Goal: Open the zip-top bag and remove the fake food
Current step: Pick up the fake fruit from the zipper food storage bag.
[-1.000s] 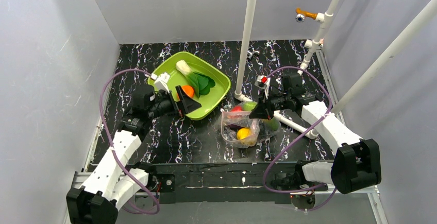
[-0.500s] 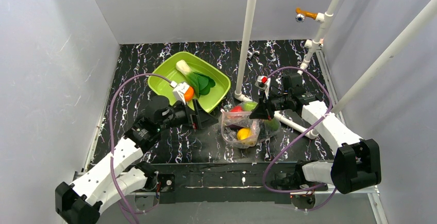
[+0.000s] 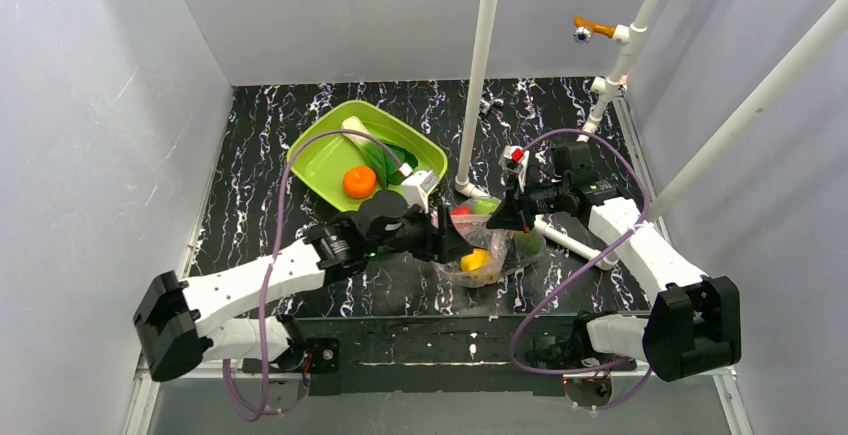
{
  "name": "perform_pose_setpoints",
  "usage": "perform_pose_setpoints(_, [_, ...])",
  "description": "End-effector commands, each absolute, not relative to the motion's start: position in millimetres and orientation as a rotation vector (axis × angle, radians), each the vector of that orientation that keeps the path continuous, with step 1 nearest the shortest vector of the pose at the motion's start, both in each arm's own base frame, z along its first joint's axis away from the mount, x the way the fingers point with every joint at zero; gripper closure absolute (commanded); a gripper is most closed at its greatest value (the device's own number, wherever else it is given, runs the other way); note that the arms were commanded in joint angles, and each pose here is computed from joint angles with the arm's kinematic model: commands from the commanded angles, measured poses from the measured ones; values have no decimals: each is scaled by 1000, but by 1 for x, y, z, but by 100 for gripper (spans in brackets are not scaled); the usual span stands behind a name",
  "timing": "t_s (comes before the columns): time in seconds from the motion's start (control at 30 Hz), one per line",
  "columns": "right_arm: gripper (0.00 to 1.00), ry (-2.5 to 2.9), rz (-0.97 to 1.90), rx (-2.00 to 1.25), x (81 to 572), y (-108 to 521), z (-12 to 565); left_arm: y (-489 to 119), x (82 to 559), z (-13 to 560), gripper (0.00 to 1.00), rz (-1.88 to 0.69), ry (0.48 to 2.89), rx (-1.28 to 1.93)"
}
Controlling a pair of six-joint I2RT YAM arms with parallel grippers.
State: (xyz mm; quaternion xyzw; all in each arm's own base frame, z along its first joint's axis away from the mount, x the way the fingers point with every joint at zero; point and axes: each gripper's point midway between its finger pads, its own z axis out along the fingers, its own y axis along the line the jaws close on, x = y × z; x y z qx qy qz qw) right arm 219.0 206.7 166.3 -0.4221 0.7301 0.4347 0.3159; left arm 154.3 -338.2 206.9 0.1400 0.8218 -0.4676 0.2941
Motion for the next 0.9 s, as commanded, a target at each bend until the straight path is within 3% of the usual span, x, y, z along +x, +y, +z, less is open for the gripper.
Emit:
perform_pose_setpoints(0.0, [99, 1858, 1141, -1131, 221, 207, 182, -348, 178, 201, 44, -1014, 2213, 307])
perform_pose_setpoints(0.3, [99, 1862, 1154, -1140, 219, 207, 177, -352, 191, 156, 54, -709, 2332, 306])
perform_pose_setpoints(0.87, [99, 1896, 1158, -1154, 221, 208, 167, -366, 179, 108, 47, -768, 2461, 219])
